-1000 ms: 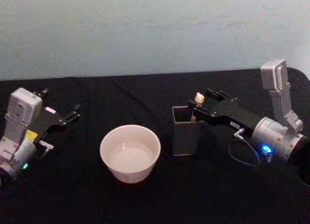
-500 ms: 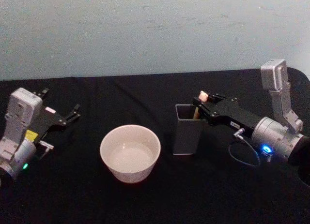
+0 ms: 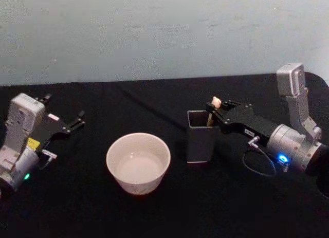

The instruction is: Pick up the stirring spoon with one hand, stir inside the cup, then place it back in its original position.

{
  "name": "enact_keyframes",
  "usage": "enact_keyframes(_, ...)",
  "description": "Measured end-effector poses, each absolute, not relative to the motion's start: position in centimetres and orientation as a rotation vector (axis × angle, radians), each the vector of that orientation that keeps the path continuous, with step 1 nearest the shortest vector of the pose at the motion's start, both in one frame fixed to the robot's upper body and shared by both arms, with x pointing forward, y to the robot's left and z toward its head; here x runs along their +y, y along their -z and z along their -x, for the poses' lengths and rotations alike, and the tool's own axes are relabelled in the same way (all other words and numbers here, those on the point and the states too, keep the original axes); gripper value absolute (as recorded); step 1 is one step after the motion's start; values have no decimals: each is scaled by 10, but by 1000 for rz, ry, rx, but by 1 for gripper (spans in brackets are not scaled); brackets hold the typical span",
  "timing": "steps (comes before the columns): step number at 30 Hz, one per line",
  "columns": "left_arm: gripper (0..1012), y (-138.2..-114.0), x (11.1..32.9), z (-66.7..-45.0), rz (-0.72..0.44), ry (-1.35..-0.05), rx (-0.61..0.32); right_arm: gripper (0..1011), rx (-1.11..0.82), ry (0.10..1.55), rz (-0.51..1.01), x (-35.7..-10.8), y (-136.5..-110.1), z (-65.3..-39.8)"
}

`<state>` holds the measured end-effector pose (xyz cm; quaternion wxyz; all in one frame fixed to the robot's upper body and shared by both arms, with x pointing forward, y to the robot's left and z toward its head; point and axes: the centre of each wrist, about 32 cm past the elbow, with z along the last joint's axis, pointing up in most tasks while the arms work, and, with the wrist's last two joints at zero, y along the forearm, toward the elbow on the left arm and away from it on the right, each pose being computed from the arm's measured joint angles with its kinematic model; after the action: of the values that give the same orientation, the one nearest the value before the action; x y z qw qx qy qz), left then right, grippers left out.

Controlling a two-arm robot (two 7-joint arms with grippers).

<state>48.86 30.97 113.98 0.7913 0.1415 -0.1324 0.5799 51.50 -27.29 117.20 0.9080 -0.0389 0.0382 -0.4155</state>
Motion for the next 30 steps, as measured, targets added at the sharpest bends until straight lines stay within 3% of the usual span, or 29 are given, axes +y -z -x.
enact_keyframes(19, 1001, -1140, 310, -489, -304, -1248, -285, 221, 97, 816, 50, -271, -1179, -512)
enact_keyframes(30, 1001, -1140, 310, -489, -304, -1248, -285, 221, 62, 810, 2, -271, -1202, -509)
